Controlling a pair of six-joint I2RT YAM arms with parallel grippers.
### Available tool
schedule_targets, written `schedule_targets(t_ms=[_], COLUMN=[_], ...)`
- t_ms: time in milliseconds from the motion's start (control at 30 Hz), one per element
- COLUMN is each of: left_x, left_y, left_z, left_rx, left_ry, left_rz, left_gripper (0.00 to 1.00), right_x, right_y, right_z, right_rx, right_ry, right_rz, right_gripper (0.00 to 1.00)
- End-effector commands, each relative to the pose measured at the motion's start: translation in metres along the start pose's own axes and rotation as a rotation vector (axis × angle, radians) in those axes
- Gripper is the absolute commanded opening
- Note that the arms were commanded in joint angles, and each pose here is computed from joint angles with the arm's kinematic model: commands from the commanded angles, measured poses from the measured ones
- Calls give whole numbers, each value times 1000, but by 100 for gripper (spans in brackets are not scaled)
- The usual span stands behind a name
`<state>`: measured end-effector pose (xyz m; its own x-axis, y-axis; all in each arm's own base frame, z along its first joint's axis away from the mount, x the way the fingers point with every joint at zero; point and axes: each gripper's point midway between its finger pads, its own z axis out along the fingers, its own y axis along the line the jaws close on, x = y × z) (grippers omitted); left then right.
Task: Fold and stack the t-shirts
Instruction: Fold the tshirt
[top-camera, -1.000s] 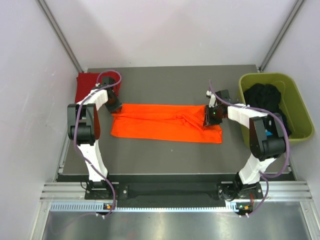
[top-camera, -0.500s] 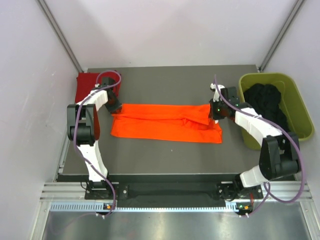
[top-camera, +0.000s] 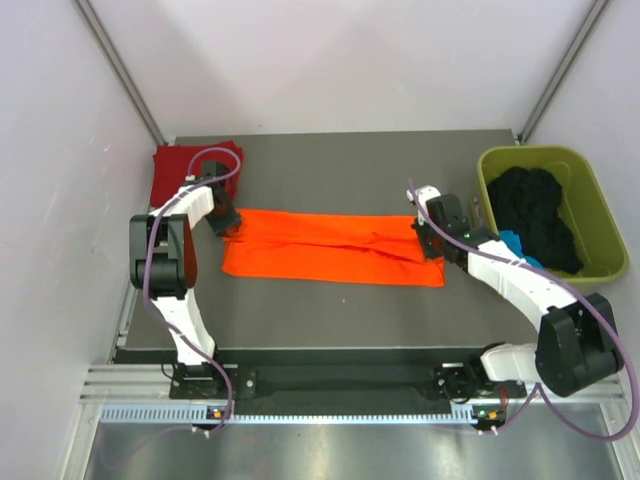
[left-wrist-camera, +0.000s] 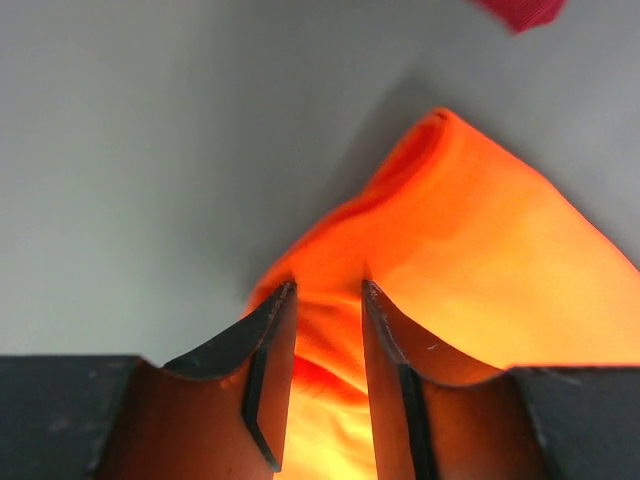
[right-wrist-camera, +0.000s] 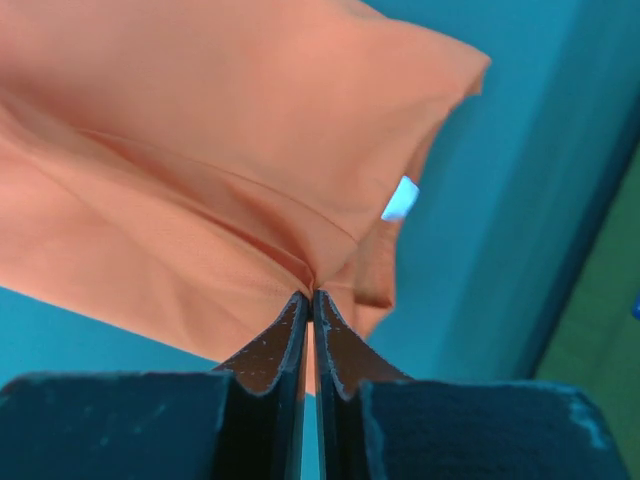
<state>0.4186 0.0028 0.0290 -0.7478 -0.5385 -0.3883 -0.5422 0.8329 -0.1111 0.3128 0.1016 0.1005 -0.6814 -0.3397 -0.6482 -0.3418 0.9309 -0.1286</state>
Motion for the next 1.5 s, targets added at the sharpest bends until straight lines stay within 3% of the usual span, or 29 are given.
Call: schedule_targets(t_ms=[0, 133, 267, 400, 633, 667, 733, 833, 1167, 1367, 1467], left_x=[-1, -5, -8, -15, -17, -16, -14, -11, -15, -14, -18], left_y=[16, 11, 0, -19, -57, -59, -60, -56, -56, -51, -51], left_z=[-20, -28, -34, -42, -41, -38, -29, -16, 6, 16, 15], left_rx=[-49, -12, 45, 124, 302, 312, 305, 269, 230, 190, 181], left_ry=[-26, -50, -44, -50, -11, -6, 17, 39, 55, 57, 48], left_rz=[-15, -7, 17, 42, 75, 76, 77, 84, 76, 74, 72], left_gripper=[38, 40, 40, 40, 42, 42, 42, 42, 42, 43, 43], right_x=[3, 17, 3, -27, -85, -101, -88, -86, -72, -64, -61], right_y=[-18, -31, -19, -1, 29, 44, 67, 79, 86, 86, 83], right_z=[-8, -7, -14, -23, 6, 6, 24, 39, 68, 70, 67], right_rx=[117, 191, 120, 17, -120, -229, -359, -440, -553, -554, -535], right_ry=[-26, 22, 13, -34, -149, -169, -65, -20, 81, 111, 111], right_rz=[-85, -146, -145, -114, -55, -56, -78, -163, -277, -267, -274], right_gripper=[6, 10, 24, 35, 42, 42, 44, 47, 49, 34, 37])
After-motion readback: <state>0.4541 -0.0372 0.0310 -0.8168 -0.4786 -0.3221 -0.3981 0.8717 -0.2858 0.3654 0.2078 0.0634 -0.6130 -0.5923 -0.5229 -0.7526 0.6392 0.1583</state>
